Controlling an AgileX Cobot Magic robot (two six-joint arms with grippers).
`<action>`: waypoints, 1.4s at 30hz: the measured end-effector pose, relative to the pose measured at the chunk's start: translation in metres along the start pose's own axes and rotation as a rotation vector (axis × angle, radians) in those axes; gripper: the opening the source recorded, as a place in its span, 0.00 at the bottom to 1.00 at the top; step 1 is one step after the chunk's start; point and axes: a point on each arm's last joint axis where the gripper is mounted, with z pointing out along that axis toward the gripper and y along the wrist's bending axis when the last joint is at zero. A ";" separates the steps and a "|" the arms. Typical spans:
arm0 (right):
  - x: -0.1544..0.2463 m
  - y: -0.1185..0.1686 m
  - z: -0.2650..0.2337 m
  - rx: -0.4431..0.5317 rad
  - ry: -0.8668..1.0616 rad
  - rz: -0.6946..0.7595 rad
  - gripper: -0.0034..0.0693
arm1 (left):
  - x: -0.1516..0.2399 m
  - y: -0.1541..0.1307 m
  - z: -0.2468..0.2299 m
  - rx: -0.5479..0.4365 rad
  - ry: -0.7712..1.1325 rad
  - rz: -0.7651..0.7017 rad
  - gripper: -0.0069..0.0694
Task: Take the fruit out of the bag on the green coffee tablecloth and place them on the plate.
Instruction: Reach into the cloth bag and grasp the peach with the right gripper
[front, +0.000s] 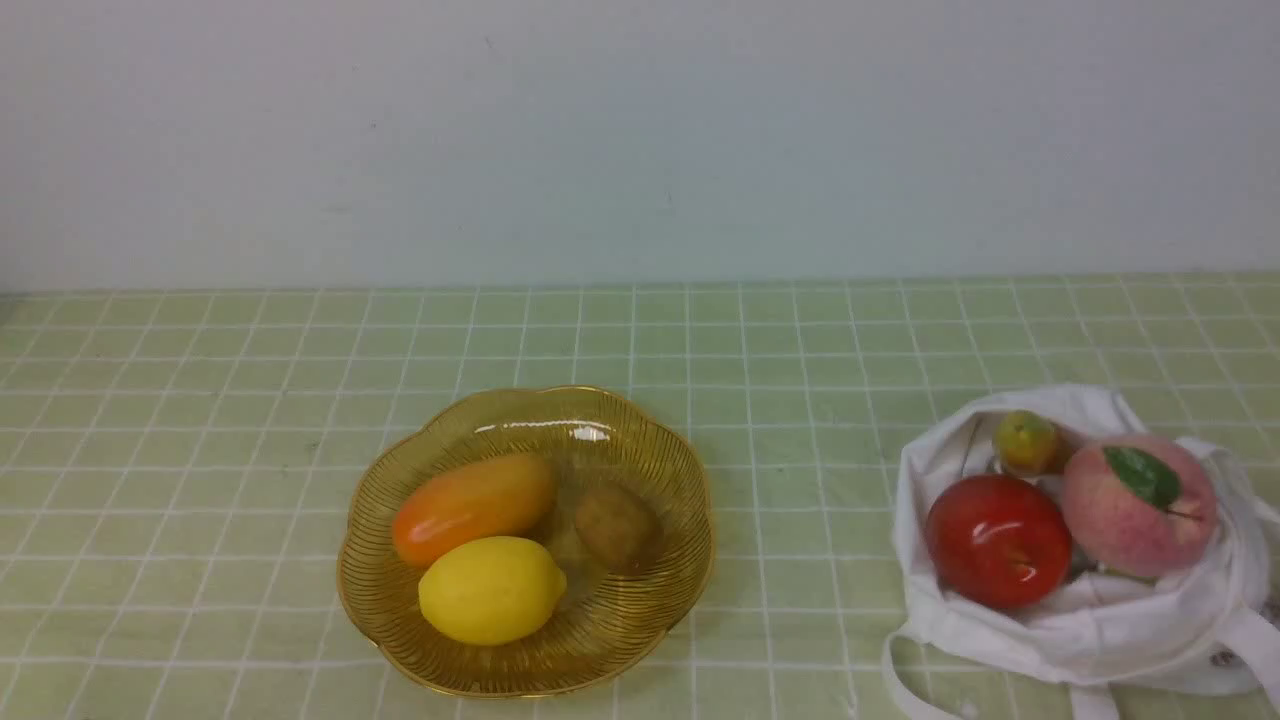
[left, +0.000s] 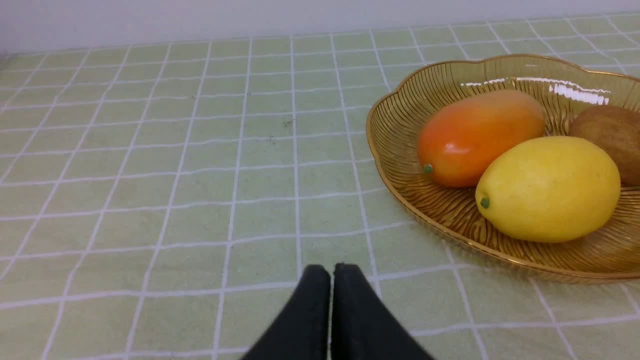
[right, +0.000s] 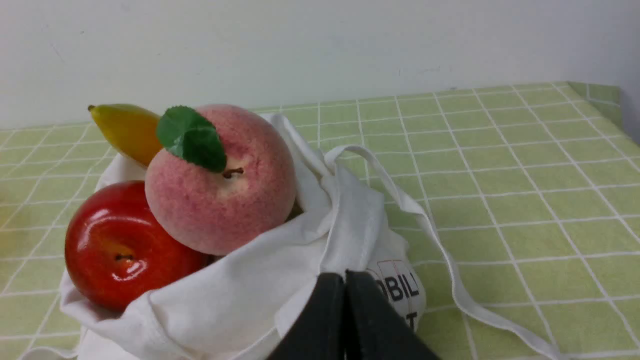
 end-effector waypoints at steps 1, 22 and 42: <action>0.000 0.000 0.000 0.000 0.000 0.000 0.03 | 0.000 0.000 0.000 0.000 0.000 0.000 0.08; 0.000 0.000 0.000 0.000 0.000 0.000 0.03 | 0.000 0.000 0.000 0.000 0.000 0.000 0.08; -0.039 0.013 -0.010 -0.236 -0.438 0.370 0.03 | 0.000 0.000 0.000 0.000 0.000 0.000 0.08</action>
